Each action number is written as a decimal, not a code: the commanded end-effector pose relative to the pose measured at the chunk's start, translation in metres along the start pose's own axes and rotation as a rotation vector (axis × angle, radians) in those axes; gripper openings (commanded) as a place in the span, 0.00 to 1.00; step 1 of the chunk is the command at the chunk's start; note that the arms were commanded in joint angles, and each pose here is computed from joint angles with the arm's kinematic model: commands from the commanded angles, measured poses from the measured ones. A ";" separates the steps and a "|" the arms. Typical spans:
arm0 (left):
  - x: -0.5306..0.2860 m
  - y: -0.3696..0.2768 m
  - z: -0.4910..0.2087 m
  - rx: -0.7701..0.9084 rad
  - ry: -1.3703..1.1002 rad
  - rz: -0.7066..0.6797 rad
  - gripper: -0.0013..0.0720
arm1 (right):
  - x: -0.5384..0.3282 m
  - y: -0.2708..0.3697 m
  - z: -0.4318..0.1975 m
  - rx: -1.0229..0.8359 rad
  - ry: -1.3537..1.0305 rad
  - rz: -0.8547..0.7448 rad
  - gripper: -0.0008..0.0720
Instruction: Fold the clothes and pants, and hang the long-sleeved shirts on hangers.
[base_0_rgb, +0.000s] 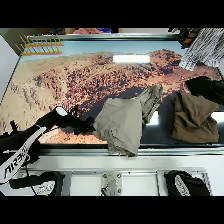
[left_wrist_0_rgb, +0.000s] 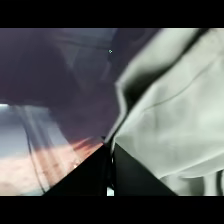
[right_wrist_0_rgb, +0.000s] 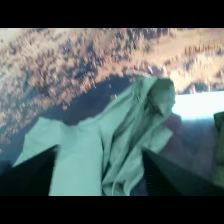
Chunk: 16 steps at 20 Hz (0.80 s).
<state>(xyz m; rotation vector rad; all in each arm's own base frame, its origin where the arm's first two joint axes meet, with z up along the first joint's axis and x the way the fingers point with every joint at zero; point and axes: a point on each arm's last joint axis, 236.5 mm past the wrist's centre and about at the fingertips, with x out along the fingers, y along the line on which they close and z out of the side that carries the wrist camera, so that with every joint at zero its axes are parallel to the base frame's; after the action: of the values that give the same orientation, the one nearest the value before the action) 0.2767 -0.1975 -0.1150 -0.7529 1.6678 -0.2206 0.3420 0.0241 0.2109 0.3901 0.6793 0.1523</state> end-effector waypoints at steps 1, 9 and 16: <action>-0.024 -0.019 0.028 0.083 -0.076 0.001 0.03 | 0.029 -0.041 -0.047 0.100 0.217 -0.086 0.85; -0.148 -0.032 0.102 0.128 -0.394 -0.037 0.03 | 0.156 -0.083 -0.184 0.403 0.554 -0.060 0.85; -0.147 -0.029 0.102 0.121 -0.389 -0.035 0.03 | 0.220 -0.034 -0.247 0.341 0.655 -0.017 0.85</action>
<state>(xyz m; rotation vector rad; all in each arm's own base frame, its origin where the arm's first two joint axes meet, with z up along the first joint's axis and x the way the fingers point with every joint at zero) 0.3894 -0.1110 -0.0079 -0.6871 1.2688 -0.1872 0.3477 0.0989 -0.0848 0.6594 1.3676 0.1387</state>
